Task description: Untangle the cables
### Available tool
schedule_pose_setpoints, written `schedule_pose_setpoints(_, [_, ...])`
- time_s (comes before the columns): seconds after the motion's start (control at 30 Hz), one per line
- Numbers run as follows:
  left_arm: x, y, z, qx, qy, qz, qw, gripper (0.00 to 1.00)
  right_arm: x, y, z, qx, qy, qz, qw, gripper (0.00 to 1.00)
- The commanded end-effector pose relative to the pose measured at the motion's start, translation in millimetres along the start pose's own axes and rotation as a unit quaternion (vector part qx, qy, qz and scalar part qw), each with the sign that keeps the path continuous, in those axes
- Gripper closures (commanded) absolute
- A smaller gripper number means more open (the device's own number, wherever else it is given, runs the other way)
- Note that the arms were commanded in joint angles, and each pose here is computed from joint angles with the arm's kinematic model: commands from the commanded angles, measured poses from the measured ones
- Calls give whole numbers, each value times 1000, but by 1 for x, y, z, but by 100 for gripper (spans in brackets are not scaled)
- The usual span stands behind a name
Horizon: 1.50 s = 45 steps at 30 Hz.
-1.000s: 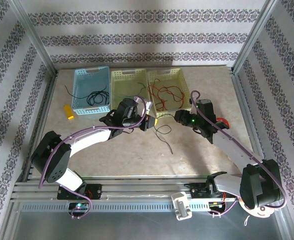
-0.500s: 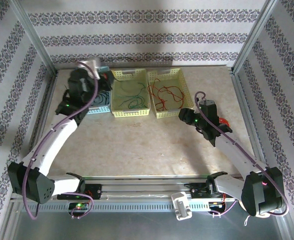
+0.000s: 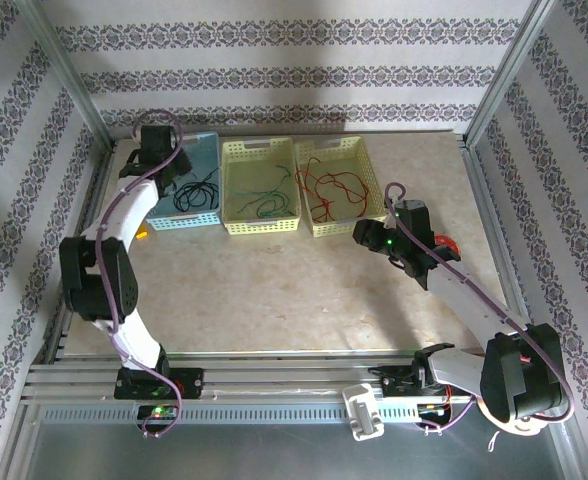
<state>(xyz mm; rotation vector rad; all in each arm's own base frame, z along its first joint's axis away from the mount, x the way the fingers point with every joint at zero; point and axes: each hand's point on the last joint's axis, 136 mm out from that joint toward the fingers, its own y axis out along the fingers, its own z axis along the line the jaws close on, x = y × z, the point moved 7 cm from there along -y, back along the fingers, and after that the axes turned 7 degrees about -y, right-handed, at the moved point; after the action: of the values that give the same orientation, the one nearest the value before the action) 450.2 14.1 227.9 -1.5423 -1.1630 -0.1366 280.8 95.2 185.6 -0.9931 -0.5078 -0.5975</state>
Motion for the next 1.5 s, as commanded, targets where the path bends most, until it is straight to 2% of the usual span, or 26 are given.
schedule_pose_setpoints(0.0, [-3, -7, 9, 43, -2, 17, 999, 14, 3, -2, 7, 16, -13, 4, 1000, 53])
schedule_pose_setpoints(0.1, [4, -19, 19, 76, 8, -15, 997, 2, 3, -1, 8, 18, -14, 4, 1000, 53])
schedule_pose_setpoints(0.2, [12, -27, 32, 97, 7, -34, 995, 1, 3, 1, 8, 20, -14, 8, 1000, 53])
schedule_pose_setpoints(0.33, [15, -18, 53, 95, -25, -7, 995, 1, 1, 5, 9, 24, -16, 18, 999, 53])
schedule_pose_setpoints(0.47, [2, -8, 54, 54, -29, 31, 998, 0, 1, 8, 8, 17, -14, 19, 1000, 53])
schedule_pose_setpoints(0.57, [-16, -13, 55, 12, -46, 38, 998, 0, 2, 4, -4, -27, 0, 2, 1000, 53])
schedule_pose_setpoints(0.7, [-43, -45, 84, 28, -71, -27, 997, 1, 9, -16, -28, -109, 13, -60, 992, 50])
schedule_pose_setpoints(0.8, [-61, -83, 110, 54, -51, -108, 991, 1, 17, -39, -43, -192, -6, -128, 973, 42])
schedule_pose_setpoints(0.83, [-65, -96, 121, 71, -43, -135, 987, 1, 19, -48, -48, -221, -11, -158, 962, 33])
schedule_pose_setpoints(0.9, [-75, -115, 140, 109, -34, -170, 979, 1, 22, -59, -58, -272, -20, -215, 938, 2])
schedule_pose_setpoints(1.0, [-90, -126, 157, 142, 9, -184, 973, 1, 21, -66, -73, -339, -43, -292, 893, 2])
schedule_pose_setpoints(1.1, [-101, -119, 169, 173, 33, -187, 966, 1, 17, -57, -83, -395, -91, -299, 864, 2])
schedule_pose_setpoints(1.23, [-111, -96, 175, 184, 41, -183, 965, 1, 14, -29, -94, -449, -122, -235, 853, 2])
schedule_pose_setpoints(1.33, [-122, -67, 173, 151, 46, -180, 971, 1, 18, -10, -97, -474, -137, -237, 837, 2])
schedule_pose_setpoints(1.47, [-113, -52, 162, 127, 50, -185, 973, 1, 27, 16, -85, -407, -230, -236, 852, 2])
